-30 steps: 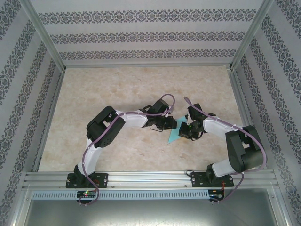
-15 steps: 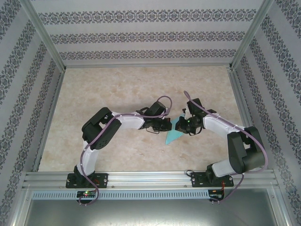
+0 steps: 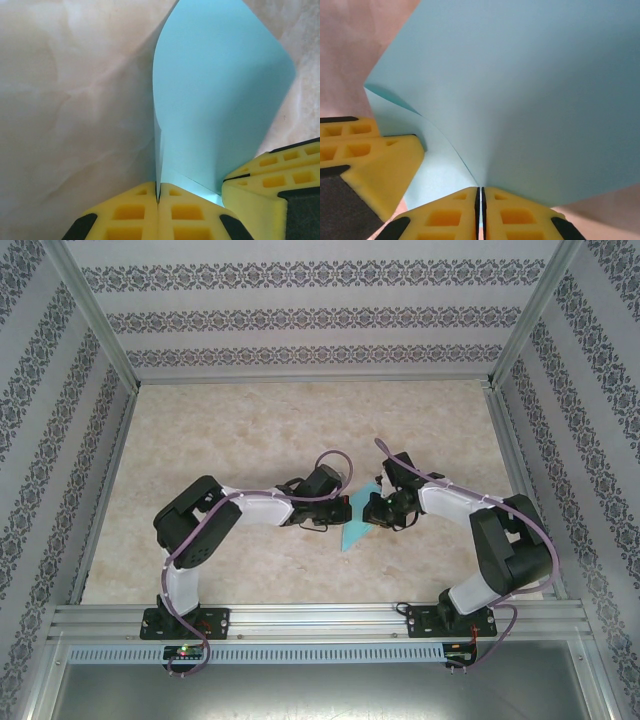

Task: Fold a paper plane with a square sheet of paper (pick it up from the middle)
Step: Fold the wing for the fifth time at the center of the table.

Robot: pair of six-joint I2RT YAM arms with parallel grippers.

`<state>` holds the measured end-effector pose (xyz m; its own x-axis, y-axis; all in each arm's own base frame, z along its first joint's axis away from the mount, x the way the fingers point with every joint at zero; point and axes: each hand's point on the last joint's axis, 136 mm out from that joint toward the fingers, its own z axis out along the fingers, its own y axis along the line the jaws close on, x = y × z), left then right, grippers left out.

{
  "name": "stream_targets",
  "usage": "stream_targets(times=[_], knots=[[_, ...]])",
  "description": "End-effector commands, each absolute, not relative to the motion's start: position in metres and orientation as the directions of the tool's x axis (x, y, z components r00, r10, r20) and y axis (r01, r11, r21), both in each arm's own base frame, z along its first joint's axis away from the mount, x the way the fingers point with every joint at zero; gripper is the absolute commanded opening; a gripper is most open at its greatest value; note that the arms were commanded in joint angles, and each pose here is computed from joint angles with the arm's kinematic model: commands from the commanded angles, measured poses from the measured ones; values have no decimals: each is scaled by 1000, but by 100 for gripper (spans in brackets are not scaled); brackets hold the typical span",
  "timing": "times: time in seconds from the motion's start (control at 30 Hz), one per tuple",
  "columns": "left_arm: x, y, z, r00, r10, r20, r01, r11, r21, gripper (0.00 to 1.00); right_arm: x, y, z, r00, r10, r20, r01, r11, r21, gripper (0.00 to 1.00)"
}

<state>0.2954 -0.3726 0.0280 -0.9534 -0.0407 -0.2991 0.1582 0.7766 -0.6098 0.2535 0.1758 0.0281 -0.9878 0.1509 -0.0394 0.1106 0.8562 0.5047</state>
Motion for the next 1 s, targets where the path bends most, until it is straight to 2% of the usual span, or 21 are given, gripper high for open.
stream_targets(times=[0.0, 0.13, 0.27, 0.77, 0.97], knots=[[296, -383, 45, -936, -75, -344, 170, 757, -631, 5, 257, 175, 38, -978, 192, -83, 123, 847, 517, 13], [294, -386, 45, -936, -65, -345, 179, 759, -626, 6, 251, 163, 51, -963, 237, -131, 139, 848, 512, 12], [293, -389, 45, -937, -53, -346, 187, 759, -624, 6, 242, 172, 56, -959, 261, -112, 156, 813, 561, 10], [288, -392, 50, -936, -46, -350, 198, 752, -629, 7, 236, 167, 13, -948, 312, -69, 236, 830, 505, 8], [286, -393, 53, -935, -37, -354, 210, 746, -633, 12, 232, 160, 4, -950, 307, -59, 246, 851, 464, 8]])
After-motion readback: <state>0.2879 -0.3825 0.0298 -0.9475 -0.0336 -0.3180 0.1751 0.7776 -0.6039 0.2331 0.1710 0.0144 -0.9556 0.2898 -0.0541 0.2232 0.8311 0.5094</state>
